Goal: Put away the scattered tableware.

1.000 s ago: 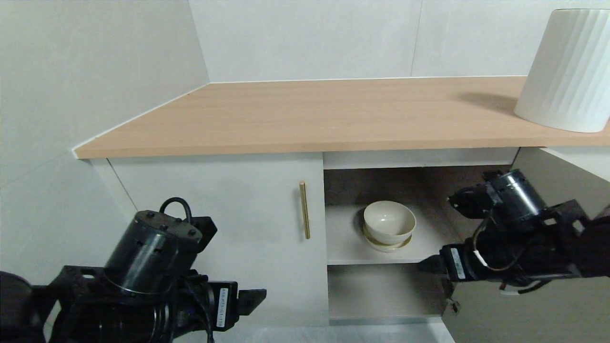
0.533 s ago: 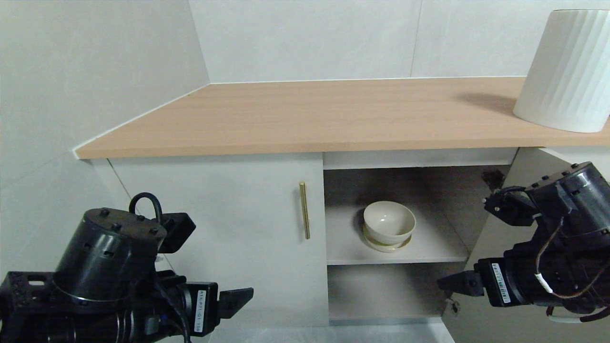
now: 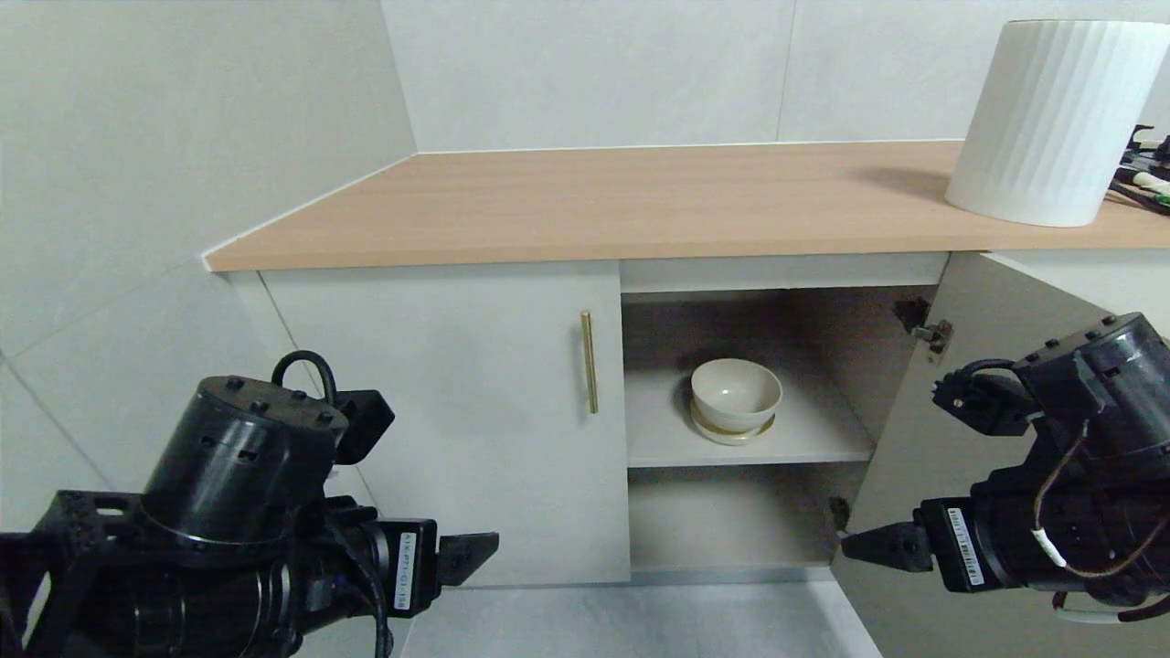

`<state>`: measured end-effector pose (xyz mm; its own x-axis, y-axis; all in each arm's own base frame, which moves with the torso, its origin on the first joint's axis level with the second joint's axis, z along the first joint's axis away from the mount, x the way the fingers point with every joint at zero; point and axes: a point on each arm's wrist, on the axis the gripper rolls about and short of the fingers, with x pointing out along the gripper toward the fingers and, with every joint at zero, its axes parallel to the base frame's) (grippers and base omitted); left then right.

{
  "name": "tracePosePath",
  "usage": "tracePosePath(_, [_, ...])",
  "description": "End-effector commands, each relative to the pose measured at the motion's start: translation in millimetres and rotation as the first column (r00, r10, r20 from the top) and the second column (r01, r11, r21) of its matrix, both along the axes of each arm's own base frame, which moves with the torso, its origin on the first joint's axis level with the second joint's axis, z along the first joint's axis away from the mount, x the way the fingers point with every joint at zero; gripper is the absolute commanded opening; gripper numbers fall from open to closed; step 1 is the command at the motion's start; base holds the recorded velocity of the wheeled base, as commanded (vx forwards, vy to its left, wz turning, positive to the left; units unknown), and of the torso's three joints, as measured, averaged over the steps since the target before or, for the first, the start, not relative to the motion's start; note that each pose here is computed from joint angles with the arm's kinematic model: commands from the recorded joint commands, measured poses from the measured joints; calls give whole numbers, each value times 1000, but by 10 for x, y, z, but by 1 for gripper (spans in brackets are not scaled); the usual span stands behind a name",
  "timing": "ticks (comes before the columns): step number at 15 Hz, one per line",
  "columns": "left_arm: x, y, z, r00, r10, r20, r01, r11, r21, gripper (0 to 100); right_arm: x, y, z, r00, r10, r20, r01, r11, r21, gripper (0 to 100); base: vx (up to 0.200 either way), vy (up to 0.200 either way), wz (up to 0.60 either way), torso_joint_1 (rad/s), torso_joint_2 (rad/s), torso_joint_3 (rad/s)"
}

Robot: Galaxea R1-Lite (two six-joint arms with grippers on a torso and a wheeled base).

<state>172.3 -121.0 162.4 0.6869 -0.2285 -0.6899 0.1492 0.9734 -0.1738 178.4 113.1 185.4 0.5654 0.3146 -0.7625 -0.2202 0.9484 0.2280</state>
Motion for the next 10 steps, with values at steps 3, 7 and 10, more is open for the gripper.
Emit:
tracePosePath(3, [18,-18,-30,1000,-1,-11,1,1000,8,100,19,8,-34,1000,-1,-13,1,1000,-9,100,-200,0,0,-1,2,4])
tracePosePath(7, [19,-22,-48,1000,-1,-16,1,1000,16,100,23,11,-49,1000,-1,-14,1,1000,-10,100,-150,0,0,3,2,-1])
tracePosePath(10, [27,-28,-46,1000,0,-15,0,1000,14,100,35,19,-72,1000,-3,-24,2,1000,-14,100,0,0,0,0,0,0])
